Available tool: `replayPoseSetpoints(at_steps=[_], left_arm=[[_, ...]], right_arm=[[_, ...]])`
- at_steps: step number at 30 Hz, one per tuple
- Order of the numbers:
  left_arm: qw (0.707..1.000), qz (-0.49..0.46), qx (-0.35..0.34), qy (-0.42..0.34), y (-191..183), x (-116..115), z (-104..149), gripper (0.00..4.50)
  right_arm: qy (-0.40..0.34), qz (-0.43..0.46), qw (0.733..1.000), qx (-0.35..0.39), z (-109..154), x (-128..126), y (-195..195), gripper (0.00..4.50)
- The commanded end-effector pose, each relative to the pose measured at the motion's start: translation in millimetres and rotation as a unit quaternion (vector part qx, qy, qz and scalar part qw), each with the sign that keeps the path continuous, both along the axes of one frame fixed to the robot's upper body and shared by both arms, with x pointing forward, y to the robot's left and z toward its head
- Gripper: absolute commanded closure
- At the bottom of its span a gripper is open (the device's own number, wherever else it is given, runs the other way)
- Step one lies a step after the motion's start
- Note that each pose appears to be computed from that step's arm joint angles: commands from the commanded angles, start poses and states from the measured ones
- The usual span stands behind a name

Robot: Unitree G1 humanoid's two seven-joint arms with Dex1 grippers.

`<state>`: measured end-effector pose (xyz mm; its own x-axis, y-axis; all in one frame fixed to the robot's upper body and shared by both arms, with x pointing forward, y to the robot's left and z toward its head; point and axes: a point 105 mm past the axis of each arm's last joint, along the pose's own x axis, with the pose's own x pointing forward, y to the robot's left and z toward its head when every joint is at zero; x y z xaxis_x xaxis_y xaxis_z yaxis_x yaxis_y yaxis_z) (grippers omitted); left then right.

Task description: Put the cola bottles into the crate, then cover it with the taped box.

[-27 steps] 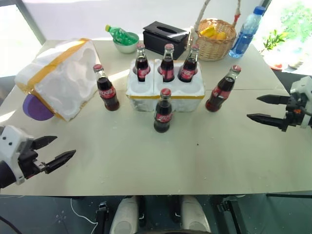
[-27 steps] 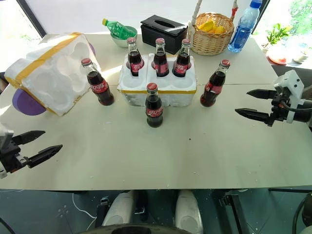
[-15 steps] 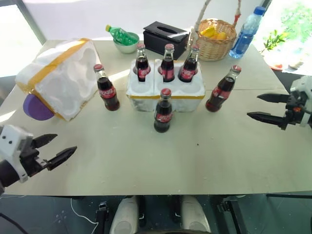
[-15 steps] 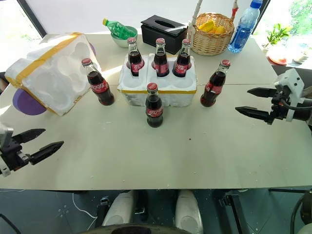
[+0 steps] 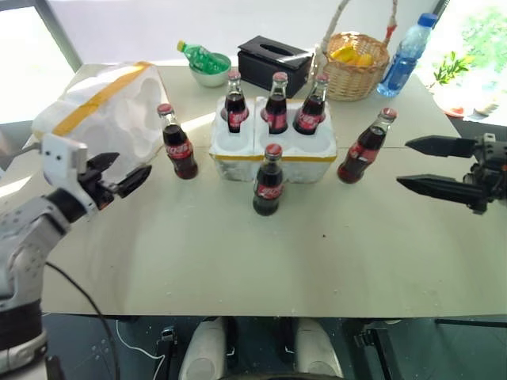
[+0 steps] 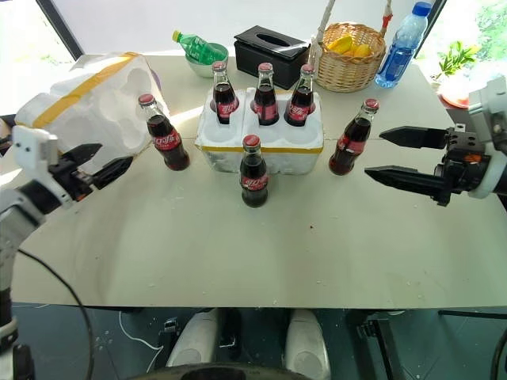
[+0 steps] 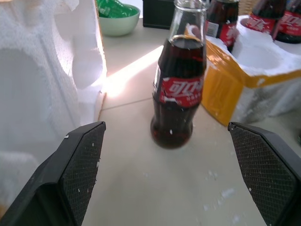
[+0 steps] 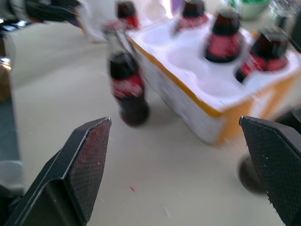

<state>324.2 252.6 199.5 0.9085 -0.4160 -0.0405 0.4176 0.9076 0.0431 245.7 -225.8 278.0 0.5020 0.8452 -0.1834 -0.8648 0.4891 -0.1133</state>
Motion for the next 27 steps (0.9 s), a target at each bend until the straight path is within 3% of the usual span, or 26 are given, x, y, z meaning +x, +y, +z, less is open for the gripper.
replayPoseSetpoints(at_steps=[1,14,20,23,27], left_arm=[[1.000,-0.025,0.010,-0.012,-13,20,1,0.13],[0.996,-0.076,0.051,-0.002,-47,91,-18,0.13],[0.995,-0.086,0.054,-0.018,-58,103,-20,0.13],[0.994,-0.090,0.050,-0.022,-53,99,-17,1.48],[0.992,-0.111,0.046,-0.022,-45,82,-9,1.61]], right_arm=[[-0.018,0.019,1.000,0.007,12,-18,19,0.00],[-0.026,0.009,0.999,0.032,5,-24,37,0.00],[-0.033,0.010,0.999,0.037,6,-19,43,0.00],[-0.033,0.011,0.999,0.038,6,-17,46,0.00],[-0.032,0.009,0.999,0.036,6,-14,48,0.00]])
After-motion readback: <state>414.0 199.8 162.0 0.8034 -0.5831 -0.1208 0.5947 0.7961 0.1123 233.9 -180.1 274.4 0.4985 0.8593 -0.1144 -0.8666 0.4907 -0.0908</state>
